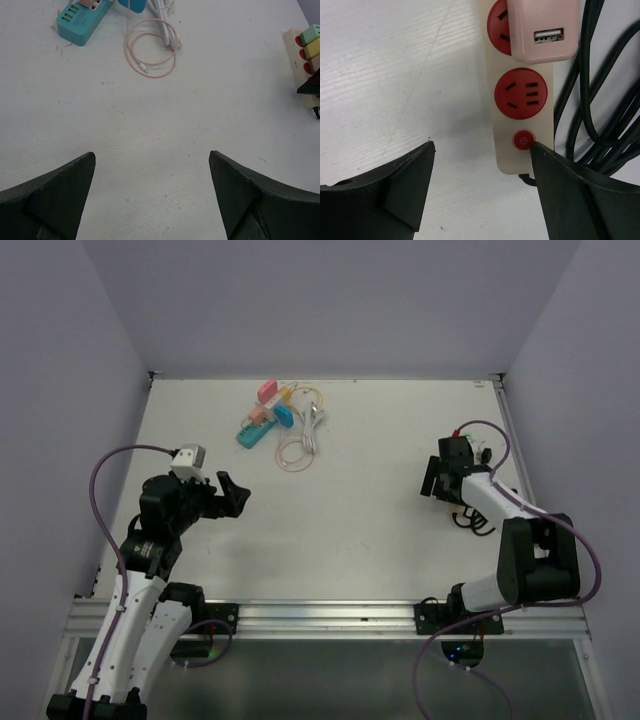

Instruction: Pull the plug off the socket

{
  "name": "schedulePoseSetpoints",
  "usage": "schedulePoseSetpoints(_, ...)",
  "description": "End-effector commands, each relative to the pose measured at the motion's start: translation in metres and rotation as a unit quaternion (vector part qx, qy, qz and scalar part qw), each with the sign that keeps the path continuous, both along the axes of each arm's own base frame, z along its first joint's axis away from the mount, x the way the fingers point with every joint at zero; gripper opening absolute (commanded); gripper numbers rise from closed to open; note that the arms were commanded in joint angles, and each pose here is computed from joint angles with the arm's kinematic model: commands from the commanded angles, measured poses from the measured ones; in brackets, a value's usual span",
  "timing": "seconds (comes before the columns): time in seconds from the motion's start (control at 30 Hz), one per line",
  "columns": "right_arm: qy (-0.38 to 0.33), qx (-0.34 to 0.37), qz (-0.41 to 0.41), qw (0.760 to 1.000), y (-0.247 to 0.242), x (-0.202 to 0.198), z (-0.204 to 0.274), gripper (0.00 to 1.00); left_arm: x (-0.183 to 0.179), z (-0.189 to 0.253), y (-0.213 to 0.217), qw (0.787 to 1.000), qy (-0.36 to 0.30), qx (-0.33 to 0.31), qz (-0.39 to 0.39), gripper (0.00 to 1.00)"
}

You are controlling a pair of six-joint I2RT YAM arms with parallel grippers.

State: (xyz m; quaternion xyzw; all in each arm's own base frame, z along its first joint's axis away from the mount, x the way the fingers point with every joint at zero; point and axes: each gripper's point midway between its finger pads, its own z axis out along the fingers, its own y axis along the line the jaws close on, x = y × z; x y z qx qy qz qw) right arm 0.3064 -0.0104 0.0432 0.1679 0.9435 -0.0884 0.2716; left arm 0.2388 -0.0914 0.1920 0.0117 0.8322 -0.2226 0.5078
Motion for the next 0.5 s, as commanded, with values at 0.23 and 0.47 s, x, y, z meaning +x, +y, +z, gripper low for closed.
schedulePoseSetpoints(0.23, -0.034, -0.01, -0.026, 0.999, -0.003, 0.0, 0.026, 0.88, 0.007, 0.006, 0.002, 1.0, -0.015, -0.007, 0.008, 1.0)
schedulePoseSetpoints(0.47, -0.011, 0.01, -0.082, 0.997, -0.028, -0.005, 0.007, 0.9, 0.006, 0.006, 0.002, 1.0, -0.016, -0.008, 0.009, 1.0)
